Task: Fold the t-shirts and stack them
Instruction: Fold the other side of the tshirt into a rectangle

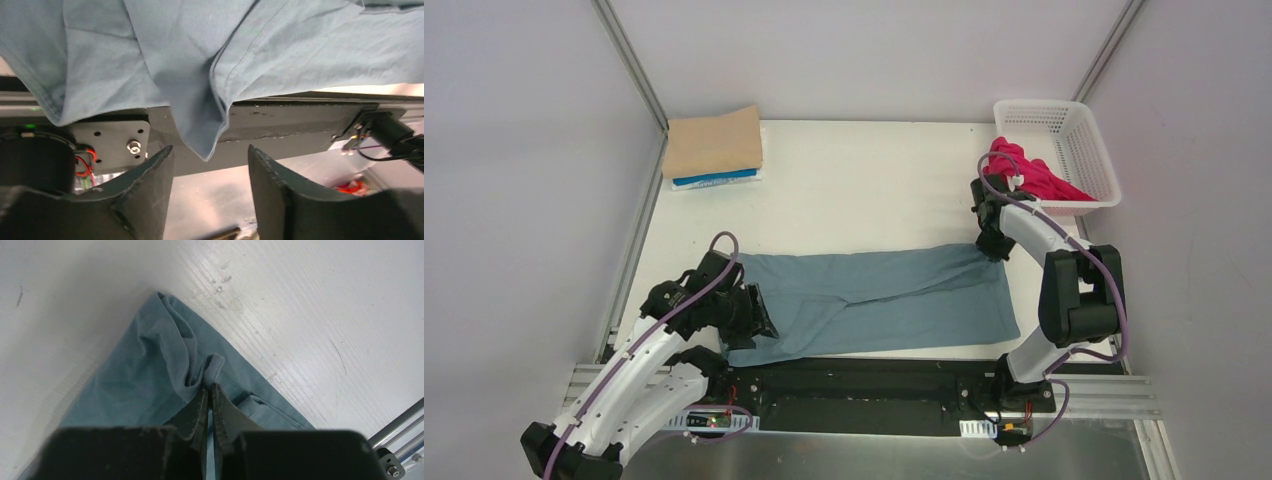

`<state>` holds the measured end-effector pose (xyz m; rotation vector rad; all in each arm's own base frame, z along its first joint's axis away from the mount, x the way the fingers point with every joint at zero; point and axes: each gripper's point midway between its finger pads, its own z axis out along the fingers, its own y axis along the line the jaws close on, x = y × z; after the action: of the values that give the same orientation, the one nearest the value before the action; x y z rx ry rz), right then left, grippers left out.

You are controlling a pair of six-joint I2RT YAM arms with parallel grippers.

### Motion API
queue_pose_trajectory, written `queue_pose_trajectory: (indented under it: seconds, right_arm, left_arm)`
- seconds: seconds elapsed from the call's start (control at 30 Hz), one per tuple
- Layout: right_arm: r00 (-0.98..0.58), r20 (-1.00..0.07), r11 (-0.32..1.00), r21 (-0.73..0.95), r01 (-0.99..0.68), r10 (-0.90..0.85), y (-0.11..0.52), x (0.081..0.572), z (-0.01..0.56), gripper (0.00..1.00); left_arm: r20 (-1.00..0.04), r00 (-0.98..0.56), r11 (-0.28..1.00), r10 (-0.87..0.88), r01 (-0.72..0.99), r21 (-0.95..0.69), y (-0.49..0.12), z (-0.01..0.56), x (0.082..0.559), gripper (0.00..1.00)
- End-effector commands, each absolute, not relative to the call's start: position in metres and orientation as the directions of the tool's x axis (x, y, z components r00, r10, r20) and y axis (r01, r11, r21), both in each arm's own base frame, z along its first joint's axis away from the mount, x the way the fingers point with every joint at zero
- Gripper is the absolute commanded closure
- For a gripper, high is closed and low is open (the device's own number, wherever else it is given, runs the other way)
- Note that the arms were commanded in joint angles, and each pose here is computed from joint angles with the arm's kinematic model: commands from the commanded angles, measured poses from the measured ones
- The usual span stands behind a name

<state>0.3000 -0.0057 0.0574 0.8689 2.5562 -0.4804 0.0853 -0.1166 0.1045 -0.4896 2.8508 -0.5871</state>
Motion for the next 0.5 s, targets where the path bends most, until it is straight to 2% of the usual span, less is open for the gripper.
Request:
queue_pose_trajectory:
  seconds: [0.0,0.13,0.2,0.23,0.27,0.33,0.4,0.47]
  right_arm:
    - [-0.714,-0.482,0.715,-0.226,0.661,0.508,-0.017,0.287,0.058,0.93]
    - [-0.71,-0.48,0.705,-0.234,0.67,0.515,-0.019,0.283,0.056,0.84]
    - [-0.704,-0.487,0.688,-0.251,0.68,0.518,-0.023,0.278,0.058,0.8]
    - [-0.698,-0.497,0.676,-0.265,0.688,0.515,-0.027,0.275,0.062,0.72]
    - [-0.688,-0.508,0.658,-0.277,0.7,0.519,-0.031,0.271,0.064,0.54]
    - [-0.676,-0.532,0.633,-0.299,0.714,0.511,-0.038,0.266,0.072,0.28]
    - [-0.66,-0.557,0.62,-0.298,0.726,0.505,-0.043,0.263,0.083,0.14]
    - [-0.633,-0.583,0.622,-0.258,0.739,0.51,-0.042,0.262,0.096,0.05]
  left_arm:
    - [-0.102,-0.931,0.873,-0.35,-0.285,-0.396,-0.116,0.107,0.081,0.37]
    - [-0.187,-0.923,0.874,-0.336,-0.231,-0.428,-0.119,0.122,0.099,0.1]
    - [-0.248,-0.907,0.88,-0.342,-0.216,-0.424,-0.117,0.13,0.113,0.02]
    - [-0.275,-0.897,0.883,-0.345,-0.21,-0.42,-0.117,0.133,0.121,0.01]
    - [-0.302,-0.888,0.885,-0.346,-0.202,-0.418,-0.117,0.136,0.128,0.01]
    - [-0.336,-0.875,0.892,-0.349,-0.201,-0.404,-0.116,0.136,0.141,0.01]
    - [-0.35,-0.865,0.902,-0.359,-0.226,-0.368,-0.114,0.13,0.152,0.01]
    - [-0.353,-0.863,0.913,-0.361,-0.251,-0.321,-0.111,0.122,0.162,0.01]
